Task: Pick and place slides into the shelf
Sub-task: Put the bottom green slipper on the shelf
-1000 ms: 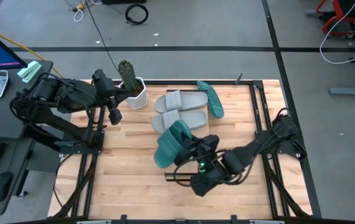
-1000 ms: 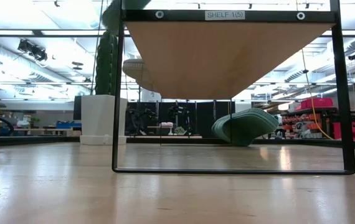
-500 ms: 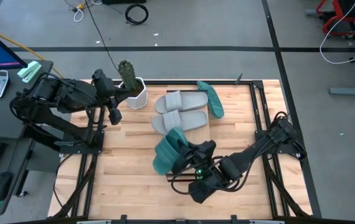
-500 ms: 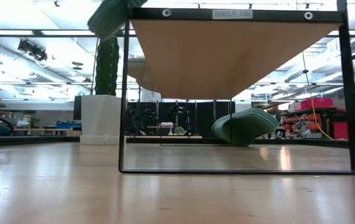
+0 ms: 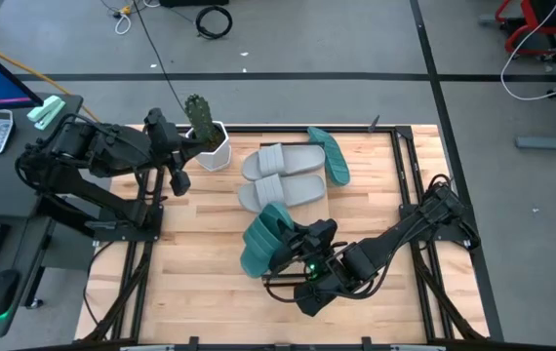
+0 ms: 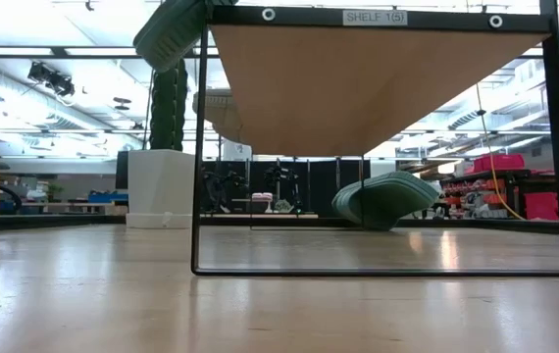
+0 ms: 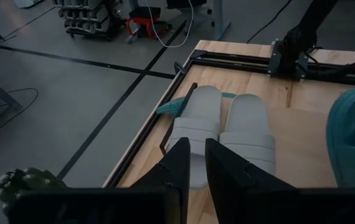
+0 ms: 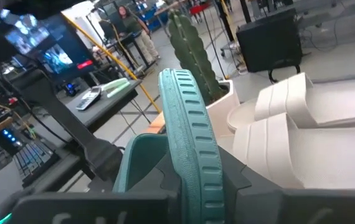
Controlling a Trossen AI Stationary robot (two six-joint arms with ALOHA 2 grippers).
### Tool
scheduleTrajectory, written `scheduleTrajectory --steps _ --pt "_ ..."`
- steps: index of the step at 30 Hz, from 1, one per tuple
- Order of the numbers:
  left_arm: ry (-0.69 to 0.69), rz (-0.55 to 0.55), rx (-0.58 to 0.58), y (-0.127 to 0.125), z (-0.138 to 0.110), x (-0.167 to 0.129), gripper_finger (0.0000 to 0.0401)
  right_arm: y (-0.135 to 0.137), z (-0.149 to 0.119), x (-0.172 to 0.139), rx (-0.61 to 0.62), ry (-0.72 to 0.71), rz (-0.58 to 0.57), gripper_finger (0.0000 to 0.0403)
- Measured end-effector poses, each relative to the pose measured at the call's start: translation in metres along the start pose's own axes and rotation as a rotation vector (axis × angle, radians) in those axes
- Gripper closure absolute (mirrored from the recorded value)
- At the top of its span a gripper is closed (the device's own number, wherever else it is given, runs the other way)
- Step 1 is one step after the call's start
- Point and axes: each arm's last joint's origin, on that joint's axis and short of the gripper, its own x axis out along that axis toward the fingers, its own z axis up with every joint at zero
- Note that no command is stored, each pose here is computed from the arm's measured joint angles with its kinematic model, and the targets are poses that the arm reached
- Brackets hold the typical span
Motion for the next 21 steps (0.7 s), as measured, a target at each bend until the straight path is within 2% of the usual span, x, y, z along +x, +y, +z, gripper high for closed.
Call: scheduleTrajectory --steps 8,16,21 --pt "0.0 0.0 0.0 0.0 0.0 0.0 0.0352 -0.012 -0.002 0.006 0.015 0.076 -0.043 0.0355" --pt "0.001 0.001 0.003 0.0 0.0 0.0 0.0345 -0.029 0.0 0.015 0.071 0.099 -0.137 0.0355" --pt "0.007 0.002 0.009 0.0 -0.001 0.0 0.0348 -0.038 0.002 0.022 0.061 0.185 -0.213 0.0355"
